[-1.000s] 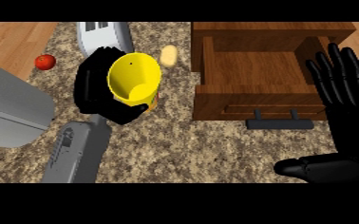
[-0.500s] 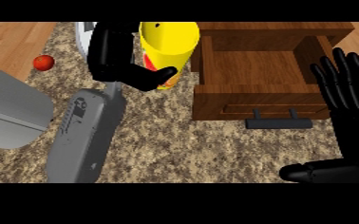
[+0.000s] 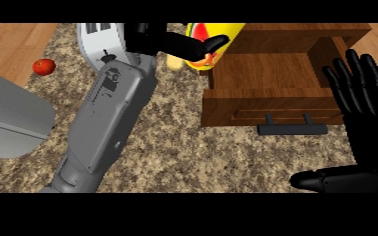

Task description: Pick up the cup, place it into the drawer and close the drawer

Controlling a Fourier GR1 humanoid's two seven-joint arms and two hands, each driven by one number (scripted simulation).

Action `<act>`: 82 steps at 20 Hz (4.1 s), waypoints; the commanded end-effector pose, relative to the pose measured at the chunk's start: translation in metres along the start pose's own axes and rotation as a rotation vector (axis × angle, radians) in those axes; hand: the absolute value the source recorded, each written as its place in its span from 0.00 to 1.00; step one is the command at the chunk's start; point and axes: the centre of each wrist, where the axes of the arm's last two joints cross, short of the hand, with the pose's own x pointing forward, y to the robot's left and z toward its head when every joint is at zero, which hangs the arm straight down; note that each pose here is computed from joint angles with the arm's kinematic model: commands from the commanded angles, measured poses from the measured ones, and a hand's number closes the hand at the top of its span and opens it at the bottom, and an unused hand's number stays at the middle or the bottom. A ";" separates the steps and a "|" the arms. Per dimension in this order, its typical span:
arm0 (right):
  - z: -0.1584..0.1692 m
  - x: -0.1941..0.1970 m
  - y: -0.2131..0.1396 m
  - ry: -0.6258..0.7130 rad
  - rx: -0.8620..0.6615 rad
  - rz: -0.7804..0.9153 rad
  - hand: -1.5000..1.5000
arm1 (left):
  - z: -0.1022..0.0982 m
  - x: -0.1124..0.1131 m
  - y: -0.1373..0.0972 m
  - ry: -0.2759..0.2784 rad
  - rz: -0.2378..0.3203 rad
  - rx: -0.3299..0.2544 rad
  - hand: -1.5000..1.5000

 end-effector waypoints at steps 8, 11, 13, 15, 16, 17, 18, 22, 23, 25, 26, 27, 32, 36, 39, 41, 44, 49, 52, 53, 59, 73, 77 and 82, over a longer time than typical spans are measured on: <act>-0.011 0.000 0.007 -0.006 0.009 0.020 0.00 | -0.028 -0.012 -0.047 0.073 -0.055 -0.008 1.00; -0.013 -0.002 0.010 -0.018 -0.016 0.006 0.00 | -0.021 -0.042 -0.040 0.086 -0.080 0.016 1.00; -0.007 -0.009 0.019 0.000 0.001 0.008 0.00 | -0.035 -0.029 -0.048 0.105 -0.083 0.013 1.00; -0.010 -0.001 -0.008 0.003 0.023 0.004 0.00 | -0.027 -0.046 -0.041 0.135 -0.088 0.001 1.00; -0.006 -0.001 -0.001 0.008 0.031 0.002 0.00 | -0.037 -0.039 -0.049 0.133 -0.099 0.014 1.00; -0.017 0.003 0.003 0.002 0.005 -0.004 0.00 | -0.038 -0.042 -0.045 0.133 -0.104 0.007 1.00; -0.012 0.003 -0.003 -0.019 0.018 0.004 0.00 | -0.033 -0.051 -0.043 0.149 -0.105 0.020 1.00; -0.007 -0.013 -0.005 -0.021 0.031 -0.008 0.00 | -0.031 -0.049 -0.058 0.191 -0.175 -0.017 1.00; -0.019 -0.004 0.011 0.003 0.056 0.005 0.00 | -0.029 -0.058 -0.052 0.169 -0.204 -0.025 1.00; -0.012 0.003 0.002 -0.032 0.039 0.002 0.00 | -0.034 -0.056 -0.054 0.185 -0.227 -0.042 1.00; -0.022 -0.011 -0.009 -0.011 0.049 -0.010 0.00 | -0.031 -0.056 -0.058 0.197 -0.217 -0.031 1.00; -0.015 -0.004 0.007 -0.008 0.062 -0.008 0.00 | -0.027 -0.061 -0.056 0.181 -0.238 -0.042 1.00; -0.029 -0.005 0.013 -0.029 0.078 -0.010 0.00 | -0.024 -0.067 -0.056 0.214 -0.313 -0.057 1.00; -0.022 -0.010 0.013 -0.031 0.088 -0.033 0.00 | -0.013 -0.077 -0.056 0.233 -0.396 -0.067 0.00; -0.018 0.007 0.016 -0.057 0.102 -0.061 0.00 | -0.005 -0.081 -0.059 0.238 -0.368 -0.044 0.00; -0.025 -0.001 0.015 -0.049 0.091 -0.058 0.00 | -0.026 -0.063 -0.064 0.215 -0.330 -0.058 0.00; -0.024 -0.002 0.015 -0.071 0.079 -0.089 0.00 | -0.026 -0.058 -0.069 0.176 -0.230 -0.057 0.00; -0.013 0.002 0.005 -0.047 0.113 -0.132 0.00 | -0.020 -0.057 -0.072 0.097 -0.127 -0.026 0.00; -0.001 -0.008 -0.010 -0.026 0.109 -0.132 0.00 | -0.028 -0.044 -0.080 0.079 -0.048 -0.059 0.00; -0.012 0.005 -0.009 -0.029 0.124 -0.132 0.00 | -0.029 -0.043 -0.078 0.079 -0.011 -0.039 0.00; -0.002 0.007 -0.025 -0.006 0.200 -0.019 1.00 | -0.024 -0.036 -0.056 0.103 0.045 0.013 0.00; 0.013 0.001 -0.002 0.116 0.292 0.285 1.00 | 0.053 -0.023 0.089 0.132 0.064 0.170 0.00; -0.005 -0.002 0.002 0.146 0.283 0.356 1.00 | 0.107 -0.024 0.112 0.166 0.084 0.190 0.00; -0.006 -0.030 -0.009 0.126 0.425 0.582 1.00 | 0.121 -0.020 0.150 0.169 0.100 0.212 0.00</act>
